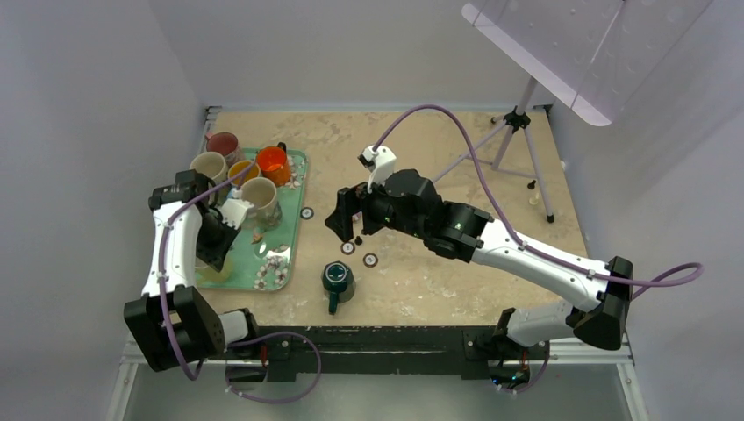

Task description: Turn the mug right side up

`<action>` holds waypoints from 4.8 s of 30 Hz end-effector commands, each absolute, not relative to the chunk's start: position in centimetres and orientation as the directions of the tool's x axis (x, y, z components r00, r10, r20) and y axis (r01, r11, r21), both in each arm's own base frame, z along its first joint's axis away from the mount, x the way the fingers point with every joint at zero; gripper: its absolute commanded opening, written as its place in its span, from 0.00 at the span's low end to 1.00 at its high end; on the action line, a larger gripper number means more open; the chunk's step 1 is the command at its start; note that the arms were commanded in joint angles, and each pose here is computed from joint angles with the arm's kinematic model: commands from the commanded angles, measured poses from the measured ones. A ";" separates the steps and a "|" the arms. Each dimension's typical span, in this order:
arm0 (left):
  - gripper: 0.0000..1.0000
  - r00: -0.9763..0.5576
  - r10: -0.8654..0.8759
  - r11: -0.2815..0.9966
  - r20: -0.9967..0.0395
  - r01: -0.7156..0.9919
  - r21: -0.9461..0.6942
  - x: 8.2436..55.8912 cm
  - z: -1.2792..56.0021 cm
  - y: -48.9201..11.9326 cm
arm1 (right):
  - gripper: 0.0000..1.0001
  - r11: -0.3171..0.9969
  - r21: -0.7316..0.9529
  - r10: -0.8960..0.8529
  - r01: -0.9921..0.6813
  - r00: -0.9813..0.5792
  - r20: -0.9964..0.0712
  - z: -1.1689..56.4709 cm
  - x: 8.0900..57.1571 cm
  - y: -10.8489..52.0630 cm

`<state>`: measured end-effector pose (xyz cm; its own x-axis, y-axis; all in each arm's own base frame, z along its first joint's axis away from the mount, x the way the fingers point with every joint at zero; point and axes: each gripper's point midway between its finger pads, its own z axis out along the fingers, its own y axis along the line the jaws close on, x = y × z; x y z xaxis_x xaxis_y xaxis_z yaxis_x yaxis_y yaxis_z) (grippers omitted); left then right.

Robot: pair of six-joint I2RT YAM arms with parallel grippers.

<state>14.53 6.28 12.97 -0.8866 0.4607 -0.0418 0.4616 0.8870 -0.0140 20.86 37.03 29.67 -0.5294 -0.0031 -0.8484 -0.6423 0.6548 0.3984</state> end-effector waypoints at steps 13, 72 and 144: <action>0.05 -0.883 0.460 0.888 -0.096 0.459 0.039 19.3 8.6 9.1 | 0.98 0.891 0.176 -0.167 -0.418 -0.664 -0.729 20.1 15.2 34.0; 0.73 -0.698 0.308 0.719 -0.646 0.616 -0.322 18.2 28.4 -7.0 | 0.00 0.831 0.238 -0.114 -0.503 -0.573 -0.812 19.7 16.0 40.1; 0.00 -0.619 0.761 0.645 -0.193 0.755 0.118 20.7 9.7 -1.1 | 0.98 0.798 0.496 0.230 -0.343 -0.587 -0.776 26.0 21.2 30.4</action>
